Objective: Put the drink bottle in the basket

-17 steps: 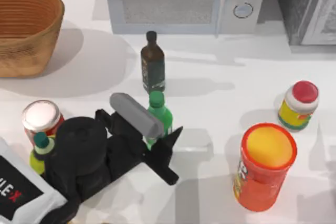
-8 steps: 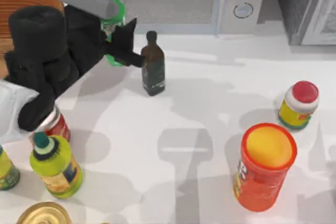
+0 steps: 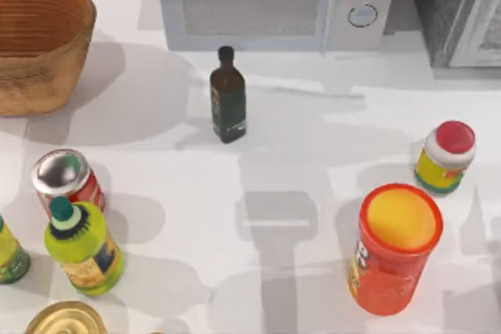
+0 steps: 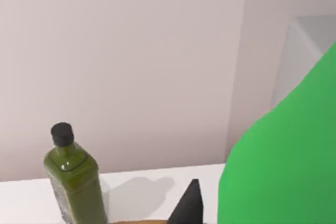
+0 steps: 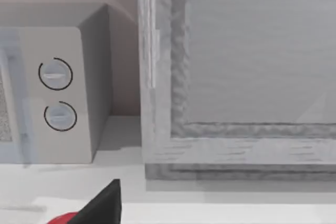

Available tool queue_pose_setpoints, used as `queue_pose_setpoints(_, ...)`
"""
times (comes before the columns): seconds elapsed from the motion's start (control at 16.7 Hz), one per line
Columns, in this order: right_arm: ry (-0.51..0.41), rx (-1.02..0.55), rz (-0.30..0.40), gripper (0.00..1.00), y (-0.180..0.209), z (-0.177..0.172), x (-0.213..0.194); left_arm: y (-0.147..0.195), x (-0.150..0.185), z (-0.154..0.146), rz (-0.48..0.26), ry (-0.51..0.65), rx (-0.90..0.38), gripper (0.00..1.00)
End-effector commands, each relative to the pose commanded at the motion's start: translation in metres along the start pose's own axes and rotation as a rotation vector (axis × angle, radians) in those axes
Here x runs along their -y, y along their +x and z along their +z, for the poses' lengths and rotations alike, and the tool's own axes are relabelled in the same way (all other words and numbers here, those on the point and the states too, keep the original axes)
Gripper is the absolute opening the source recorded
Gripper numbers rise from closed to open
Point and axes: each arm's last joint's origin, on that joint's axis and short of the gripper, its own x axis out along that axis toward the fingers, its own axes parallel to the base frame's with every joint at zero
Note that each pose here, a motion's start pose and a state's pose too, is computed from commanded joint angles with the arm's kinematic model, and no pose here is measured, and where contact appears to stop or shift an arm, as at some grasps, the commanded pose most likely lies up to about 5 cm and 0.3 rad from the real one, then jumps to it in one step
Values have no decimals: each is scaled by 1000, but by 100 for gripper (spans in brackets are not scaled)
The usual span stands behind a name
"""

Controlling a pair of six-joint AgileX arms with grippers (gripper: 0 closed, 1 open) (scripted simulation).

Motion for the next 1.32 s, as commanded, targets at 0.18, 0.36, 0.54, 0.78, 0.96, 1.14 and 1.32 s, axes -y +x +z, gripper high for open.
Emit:
queue_pose_setpoints(0.18, 0, 0, 0, 100, 0, 0, 0, -13, -34, 20, 83, -28, -11, 0)
queue_pose_setpoints(0.36, 0, 0, 0, 100, 0, 0, 0, -17, -40, 24, 98, -32, -11, 0)
queue_pose_setpoints(0.54, 0, 0, 0, 100, 0, 0, 0, -15, -39, 22, 97, -30, -16, 0)
queue_pose_setpoints(0.78, 0, 0, 0, 100, 0, 0, 0, 7, -42, 11, 97, -31, -15, 0)
queue_pose_setpoints(0.96, 0, 0, 0, 100, 0, 0, 0, 34, -44, -5, 98, -32, -11, 0)
queue_pose_setpoints(1.14, 0, 0, 0, 100, 0, 0, 0, 39, -44, -9, 98, -32, -11, 0)
queue_pose_setpoints(1.32, 0, 0, 0, 100, 0, 0, 0, 39, -44, -9, 98, -32, -11, 8)
